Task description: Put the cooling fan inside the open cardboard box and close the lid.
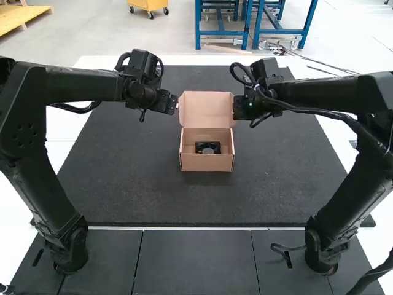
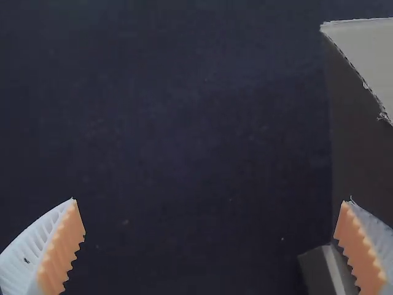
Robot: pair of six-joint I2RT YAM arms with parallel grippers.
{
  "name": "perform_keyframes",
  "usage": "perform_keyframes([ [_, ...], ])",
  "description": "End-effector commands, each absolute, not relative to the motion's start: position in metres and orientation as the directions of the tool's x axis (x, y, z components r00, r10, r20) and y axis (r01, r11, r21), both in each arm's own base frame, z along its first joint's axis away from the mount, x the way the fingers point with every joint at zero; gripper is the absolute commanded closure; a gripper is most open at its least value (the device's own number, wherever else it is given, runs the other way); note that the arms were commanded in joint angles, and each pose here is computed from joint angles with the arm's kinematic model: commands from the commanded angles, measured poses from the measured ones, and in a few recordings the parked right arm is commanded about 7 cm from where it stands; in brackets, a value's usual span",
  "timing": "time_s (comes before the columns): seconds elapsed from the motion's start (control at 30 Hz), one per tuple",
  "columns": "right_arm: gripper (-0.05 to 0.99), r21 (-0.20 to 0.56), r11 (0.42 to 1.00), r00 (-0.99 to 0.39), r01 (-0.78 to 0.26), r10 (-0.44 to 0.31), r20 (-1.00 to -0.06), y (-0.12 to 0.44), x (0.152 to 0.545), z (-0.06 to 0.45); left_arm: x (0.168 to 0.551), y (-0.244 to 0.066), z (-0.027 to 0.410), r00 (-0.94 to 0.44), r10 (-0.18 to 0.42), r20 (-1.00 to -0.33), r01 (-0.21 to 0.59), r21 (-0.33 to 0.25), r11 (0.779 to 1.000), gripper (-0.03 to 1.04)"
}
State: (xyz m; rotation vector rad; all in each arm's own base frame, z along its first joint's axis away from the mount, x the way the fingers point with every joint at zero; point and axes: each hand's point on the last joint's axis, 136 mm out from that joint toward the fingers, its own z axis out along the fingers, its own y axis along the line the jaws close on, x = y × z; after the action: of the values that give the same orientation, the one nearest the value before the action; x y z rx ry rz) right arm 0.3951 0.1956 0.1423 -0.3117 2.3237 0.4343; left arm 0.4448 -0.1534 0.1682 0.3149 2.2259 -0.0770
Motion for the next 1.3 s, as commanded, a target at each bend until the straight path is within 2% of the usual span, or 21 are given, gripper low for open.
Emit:
perform_keyframes([
  [0.0,0.93,0.259,0.886,-0.684,-0.385,-0.086,-0.724,0.210,0.382,0.154,0.438,-0.161,0.176,-0.582,0.187,-0.791,0.278,0.022,0.960,0.05],
  [0.37,0.93,0.300,0.874,-0.684,-0.383,-0.050,-0.727,0.212,0.377,0.151,0.427,-0.179,0.174,-0.580,0.209,-0.787,0.334,0.004,0.942,0.05],
  [0.6,0.93,0.304,0.865,-0.683,-0.399,-0.059,-0.728,0.217,0.372,0.147,0.426,-0.179,0.172,-0.583,0.212,-0.785,0.336,0.004,0.942,0.05],
  [0.93,0.94,0.356,0.835,-0.697,-0.419,-0.045,-0.716,0.223,0.360,0.148,0.419,-0.177,0.169,-0.589,0.219,-0.778,0.340,0.008,0.940,0.05],
  [1.07,0.94,0.400,0.814,-0.721,-0.422,-0.034,-0.692,0.227,0.351,0.145,0.414,-0.175,0.168,-0.588,0.219,-0.779,0.340,0.008,0.940,0.05],
  [1.27,0.94,0.415,0.814,-0.733,-0.405,-0.018,-0.680,0.225,0.347,0.138,0.406,-0.178,0.167,-0.585,0.223,-0.780,0.357,-0.001,0.934,0.05],
])
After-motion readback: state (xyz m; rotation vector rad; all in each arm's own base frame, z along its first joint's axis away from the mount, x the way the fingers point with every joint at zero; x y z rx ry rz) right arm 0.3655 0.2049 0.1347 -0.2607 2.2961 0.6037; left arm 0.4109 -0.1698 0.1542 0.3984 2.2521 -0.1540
